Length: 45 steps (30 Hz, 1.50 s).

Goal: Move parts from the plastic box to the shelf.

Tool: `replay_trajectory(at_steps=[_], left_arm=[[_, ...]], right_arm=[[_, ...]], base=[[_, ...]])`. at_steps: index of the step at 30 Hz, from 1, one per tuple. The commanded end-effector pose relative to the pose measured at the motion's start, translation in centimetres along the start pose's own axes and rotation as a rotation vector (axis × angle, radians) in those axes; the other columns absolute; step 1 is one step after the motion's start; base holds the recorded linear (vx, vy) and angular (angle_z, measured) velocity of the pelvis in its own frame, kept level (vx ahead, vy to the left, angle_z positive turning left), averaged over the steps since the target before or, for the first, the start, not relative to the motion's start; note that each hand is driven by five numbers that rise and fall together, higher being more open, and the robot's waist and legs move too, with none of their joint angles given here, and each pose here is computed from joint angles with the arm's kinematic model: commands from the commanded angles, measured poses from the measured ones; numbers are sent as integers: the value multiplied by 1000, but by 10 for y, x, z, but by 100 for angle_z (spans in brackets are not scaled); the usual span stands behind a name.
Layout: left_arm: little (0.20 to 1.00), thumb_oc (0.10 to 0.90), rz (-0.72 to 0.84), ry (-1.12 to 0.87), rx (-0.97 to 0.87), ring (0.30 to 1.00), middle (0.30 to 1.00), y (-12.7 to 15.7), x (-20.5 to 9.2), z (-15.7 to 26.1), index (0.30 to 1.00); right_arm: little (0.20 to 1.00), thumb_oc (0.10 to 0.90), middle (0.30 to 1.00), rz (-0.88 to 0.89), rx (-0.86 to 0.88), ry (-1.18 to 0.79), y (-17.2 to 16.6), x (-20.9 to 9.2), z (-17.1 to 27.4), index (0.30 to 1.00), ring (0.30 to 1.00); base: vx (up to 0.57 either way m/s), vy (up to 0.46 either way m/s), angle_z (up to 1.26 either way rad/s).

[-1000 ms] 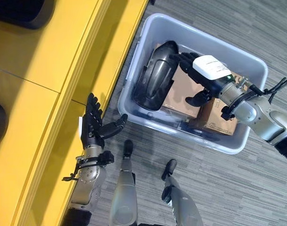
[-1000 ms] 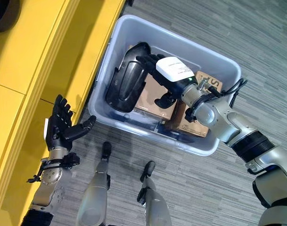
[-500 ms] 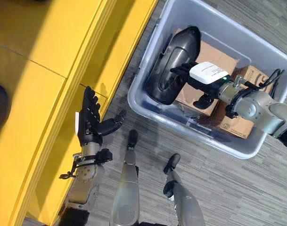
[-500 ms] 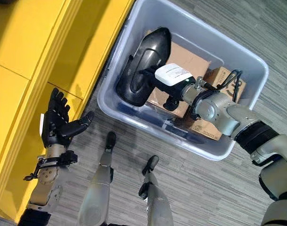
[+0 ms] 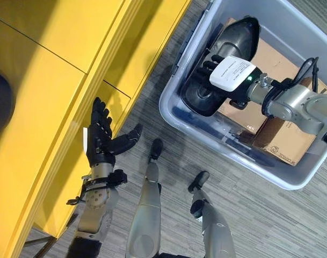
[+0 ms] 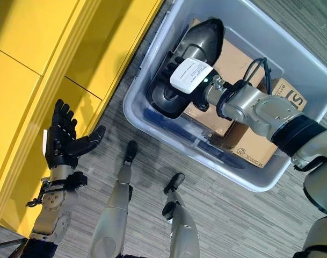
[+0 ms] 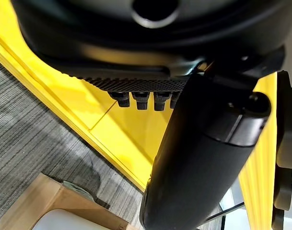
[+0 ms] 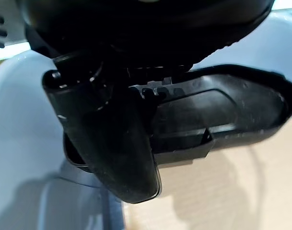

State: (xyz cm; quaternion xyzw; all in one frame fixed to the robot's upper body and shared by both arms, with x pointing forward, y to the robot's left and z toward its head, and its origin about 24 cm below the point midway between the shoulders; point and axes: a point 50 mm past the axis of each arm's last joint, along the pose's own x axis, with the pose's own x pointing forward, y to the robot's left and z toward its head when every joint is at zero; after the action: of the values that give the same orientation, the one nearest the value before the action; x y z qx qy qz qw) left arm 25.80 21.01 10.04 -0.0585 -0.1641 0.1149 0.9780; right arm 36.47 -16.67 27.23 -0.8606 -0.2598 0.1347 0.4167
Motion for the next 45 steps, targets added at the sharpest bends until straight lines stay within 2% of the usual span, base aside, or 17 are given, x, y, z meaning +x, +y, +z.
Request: replay_trajectory(at_steps=[1,7,13,21,22,28,34,45], left_arm=[[1000,900,-33,-231,-20,1000,1000,-2,-1,41,1000],[1000,900,-39,-221,19,1000,1000,4,-1,39,1000],[1000,900,-44,-238,24,1000,1000,6,-2,43,1000],[1000,900,-46,-296,-22,1000,1000,-3,1,51,1000],[1000,900,-45,-295,-23,1000,1000,-4,1,51,1000],[1000,900,-27,-290,-65,1000,1000,-7,2,48,1000],[1000,900,-43,-285,-69,1000,1000,-9,3,47,1000],[1000,900,-76,-233,-25,1000,1000,-4,5,41,1000]], right_arm=[[1000,900,1000,-86,-175,83,-38,-17,-35,1000,1000],[1000,900,1000,-13,-279,154,-28,-20,-54,1000,1000],[1000,900,1000,15,-292,251,-21,-28,-73,1000,1000],[1000,900,1000,45,-278,329,-7,-24,-84,1000,1000],[300,400,300,56,-280,328,-4,-23,-83,300,300],[300,400,300,81,-256,292,6,-15,-72,300,300],[300,400,300,39,-246,187,3,-8,-51,300,300],[300,400,300,-42,-168,39,1,-28,-22,300,300]], base=[[31,-18,6],[70,-40,4],[41,-27,-1],[19,-22,7],[27,-17,8],[5,5,7],[-28,21,6],[-53,30,2]])
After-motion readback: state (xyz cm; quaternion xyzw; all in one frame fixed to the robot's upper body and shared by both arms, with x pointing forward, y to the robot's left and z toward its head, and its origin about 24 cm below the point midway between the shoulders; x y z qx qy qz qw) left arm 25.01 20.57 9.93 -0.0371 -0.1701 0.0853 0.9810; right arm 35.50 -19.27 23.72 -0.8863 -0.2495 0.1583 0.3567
